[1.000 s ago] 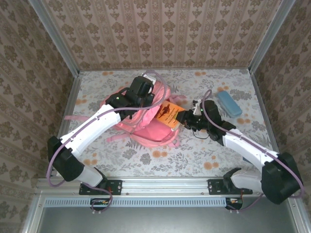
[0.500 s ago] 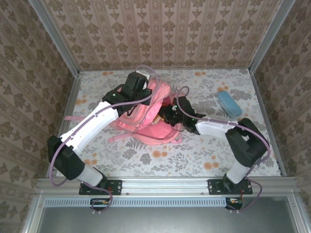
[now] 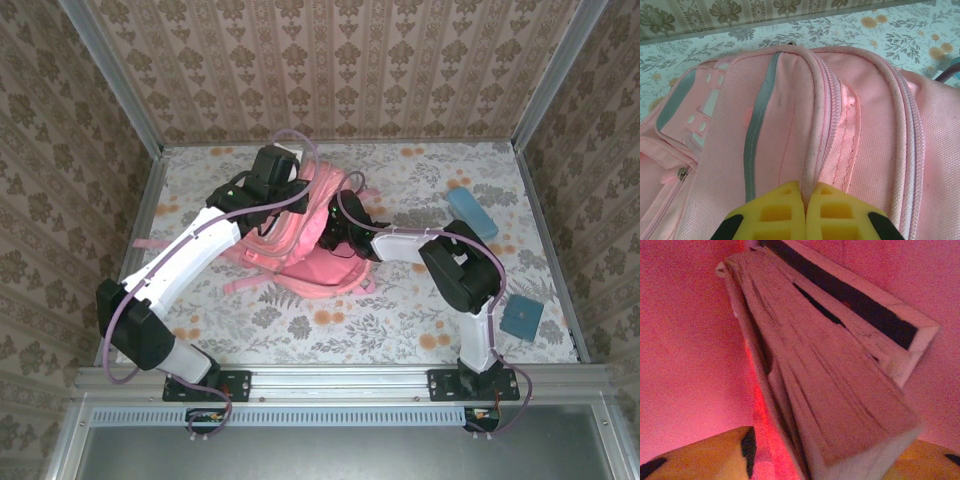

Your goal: Pack books, pencil case, and school supplies into a backpack

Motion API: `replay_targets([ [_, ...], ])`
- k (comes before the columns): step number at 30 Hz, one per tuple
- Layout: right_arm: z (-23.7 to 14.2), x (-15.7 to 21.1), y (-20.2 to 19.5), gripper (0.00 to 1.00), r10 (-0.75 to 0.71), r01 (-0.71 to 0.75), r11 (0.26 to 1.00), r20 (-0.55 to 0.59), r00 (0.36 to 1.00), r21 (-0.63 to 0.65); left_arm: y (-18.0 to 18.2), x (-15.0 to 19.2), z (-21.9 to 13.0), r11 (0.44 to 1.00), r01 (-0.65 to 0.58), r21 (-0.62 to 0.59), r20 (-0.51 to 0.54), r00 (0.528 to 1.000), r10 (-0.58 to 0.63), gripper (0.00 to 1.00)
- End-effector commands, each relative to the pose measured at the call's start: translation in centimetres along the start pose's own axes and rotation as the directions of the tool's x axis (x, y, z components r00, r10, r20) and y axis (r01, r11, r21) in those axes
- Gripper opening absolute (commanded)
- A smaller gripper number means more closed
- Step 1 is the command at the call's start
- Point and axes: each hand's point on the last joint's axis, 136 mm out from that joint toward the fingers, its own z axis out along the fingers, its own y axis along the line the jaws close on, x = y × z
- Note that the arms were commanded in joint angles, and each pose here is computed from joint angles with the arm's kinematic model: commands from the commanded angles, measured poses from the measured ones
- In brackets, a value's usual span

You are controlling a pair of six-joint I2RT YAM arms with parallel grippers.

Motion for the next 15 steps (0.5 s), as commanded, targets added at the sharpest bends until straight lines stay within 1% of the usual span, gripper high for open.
replay_targets([
  [1,-2.5,-0.3,1.6,0.6,-0.006,0.006,1.0,0.024,1.0,-0.006,-0.3,-4.1,-1.8,0.997,0.063,0.04,0.147,0.987,-0.068,0.05],
  [6,-5.3,-0.6,0.6,0.6,0.021,-0.021,1.0,0.048,0.999,0.008,-0.3,-4.0,-1.4,0.997,0.068,0.048,0.144,0.987,-0.074,0.04],
  [8,-6.4,-0.8,0.1,0.54,0.014,-0.015,1.0,0.053,0.998,0.018,-0.3,-4.0,-1.3,0.996,0.066,0.052,0.144,0.987,-0.073,0.05],
  [11,-7.8,-1.1,-0.2,0.48,-0.005,0.003,0.999,0.063,0.998,0.034,-0.3,-3.9,-1.1,0.996,0.071,0.06,0.141,0.987,-0.079,0.05],
  [15,-10.4,-1.3,0.6,0.46,-0.061,0.059,0.998,0.076,0.995,0.032,-0.6,-3.4,-0.4,0.994,0.074,0.077,0.12,0.989,-0.083,0.05],
])
